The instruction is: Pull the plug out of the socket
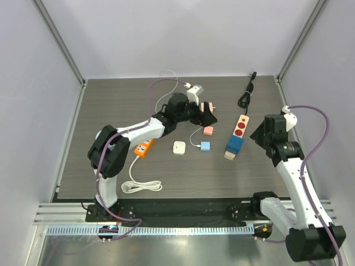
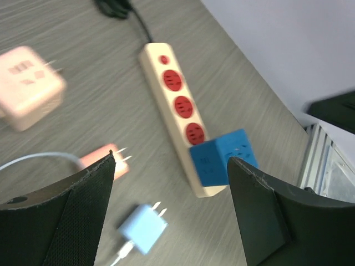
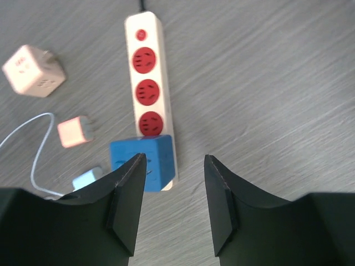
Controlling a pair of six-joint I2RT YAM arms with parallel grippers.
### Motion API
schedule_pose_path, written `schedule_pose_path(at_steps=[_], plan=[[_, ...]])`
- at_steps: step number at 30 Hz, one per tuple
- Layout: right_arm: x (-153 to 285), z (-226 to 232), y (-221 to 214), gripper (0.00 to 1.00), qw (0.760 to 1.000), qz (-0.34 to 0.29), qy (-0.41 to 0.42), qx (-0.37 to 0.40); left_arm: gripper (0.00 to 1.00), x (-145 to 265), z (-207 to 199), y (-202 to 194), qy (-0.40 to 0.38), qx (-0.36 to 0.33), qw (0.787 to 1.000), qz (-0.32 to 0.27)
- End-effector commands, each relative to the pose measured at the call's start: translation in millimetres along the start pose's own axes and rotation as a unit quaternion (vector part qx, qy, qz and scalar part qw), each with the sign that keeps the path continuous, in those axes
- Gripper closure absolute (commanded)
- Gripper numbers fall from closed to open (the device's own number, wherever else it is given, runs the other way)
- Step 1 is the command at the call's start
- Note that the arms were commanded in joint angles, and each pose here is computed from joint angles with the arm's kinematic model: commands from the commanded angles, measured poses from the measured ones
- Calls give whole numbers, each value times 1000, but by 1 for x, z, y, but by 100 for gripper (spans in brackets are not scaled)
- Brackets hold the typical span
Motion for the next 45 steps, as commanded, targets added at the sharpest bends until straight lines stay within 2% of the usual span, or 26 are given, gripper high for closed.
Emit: schedule_pose_path(at_steps=[1,4,8,11,15,17,20,22,27,34,45], plan=[[-24,-3,-11,49,998,40,31,-34,17,-16,-49,3,-21,-95,995,-20],[-47,-15,-7,49,997,30,22,-73,17,-32,-73,-28,-19,-126,992,0],[-71,-17,-9,49,994,14,31,-107,16,-49,-81,-51,12,-174,984,22],[-85,-13,-13,49,989,-27,57,-133,15,-59,-81,-65,34,-191,981,29],[-102,-9,-17,49,967,-106,93,-212,14,-65,-78,-74,42,-187,981,33],[-111,-11,-14,49,961,-129,94,-227,14,-68,-74,-79,49,-189,980,40],[-128,-17,-27,49,962,-119,73,-234,13,-73,-76,-83,52,-196,978,47],[-132,-16,-21,49,959,-135,78,-237,14,-79,-73,-89,61,-194,978,56],[-147,-9,-31,48,961,-125,99,-225,13,-85,-65,-89,97,-172,979,60],[-149,-9,-38,48,965,-116,117,-202,9,-88,-61,-93,160,-160,970,91],[-141,-18,-40,48,966,-122,108,-201,9,-98,-77,-117,187,-163,964,99]])
Point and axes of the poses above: each gripper's point midway between its finger pads, its own x axis back along the fingers, its own z axis along the line the jaws close on, y = z × x, the point moved 1 cm from there along x, back along the fingers, and after that the axes turned 12 degrees about x, right-handed, at the moved point
